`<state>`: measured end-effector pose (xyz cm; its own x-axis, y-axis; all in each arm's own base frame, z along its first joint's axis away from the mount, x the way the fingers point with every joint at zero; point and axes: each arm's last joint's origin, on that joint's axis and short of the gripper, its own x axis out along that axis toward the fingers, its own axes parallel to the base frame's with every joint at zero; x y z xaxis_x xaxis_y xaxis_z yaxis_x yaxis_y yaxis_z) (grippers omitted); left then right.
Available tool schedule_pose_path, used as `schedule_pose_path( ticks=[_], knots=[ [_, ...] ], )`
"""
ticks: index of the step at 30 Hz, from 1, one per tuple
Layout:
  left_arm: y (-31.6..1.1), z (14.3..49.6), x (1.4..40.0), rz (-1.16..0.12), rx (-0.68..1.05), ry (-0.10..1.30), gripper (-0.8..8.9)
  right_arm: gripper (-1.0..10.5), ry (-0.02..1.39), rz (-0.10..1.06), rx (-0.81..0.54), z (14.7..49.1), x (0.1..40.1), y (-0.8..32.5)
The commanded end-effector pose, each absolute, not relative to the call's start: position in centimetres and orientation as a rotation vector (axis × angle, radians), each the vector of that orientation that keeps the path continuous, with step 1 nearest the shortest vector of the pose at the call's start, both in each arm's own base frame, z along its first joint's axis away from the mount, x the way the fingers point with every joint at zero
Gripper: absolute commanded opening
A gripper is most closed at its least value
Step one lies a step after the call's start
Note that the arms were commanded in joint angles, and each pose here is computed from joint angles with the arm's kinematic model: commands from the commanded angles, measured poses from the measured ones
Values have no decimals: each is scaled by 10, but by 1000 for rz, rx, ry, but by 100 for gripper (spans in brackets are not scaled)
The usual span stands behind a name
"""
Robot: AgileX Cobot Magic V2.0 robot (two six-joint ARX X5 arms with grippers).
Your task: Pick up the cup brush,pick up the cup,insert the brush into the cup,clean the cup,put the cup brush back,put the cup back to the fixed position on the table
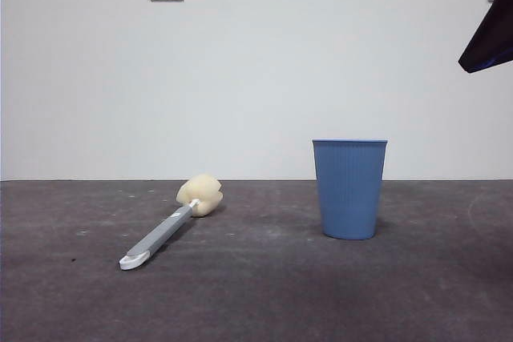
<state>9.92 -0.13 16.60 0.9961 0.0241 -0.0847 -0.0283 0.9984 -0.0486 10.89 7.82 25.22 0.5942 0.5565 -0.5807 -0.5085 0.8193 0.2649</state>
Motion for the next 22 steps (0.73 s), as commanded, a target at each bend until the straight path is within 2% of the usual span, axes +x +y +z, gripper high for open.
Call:
schedule_pose_path(
  ticks=[1, 7, 22],
  knots=[
    [-1, 157, 98, 28, -56, 123, -4, 1, 691, 618, 81, 254, 109, 78],
    [-1, 148, 95, 25, -54, 206, -3, 1, 691, 618, 81, 254, 109, 78],
    [-2, 149, 95, 3, -58, 202, -3, 1, 691, 618, 81, 254, 109, 78]
  ],
)
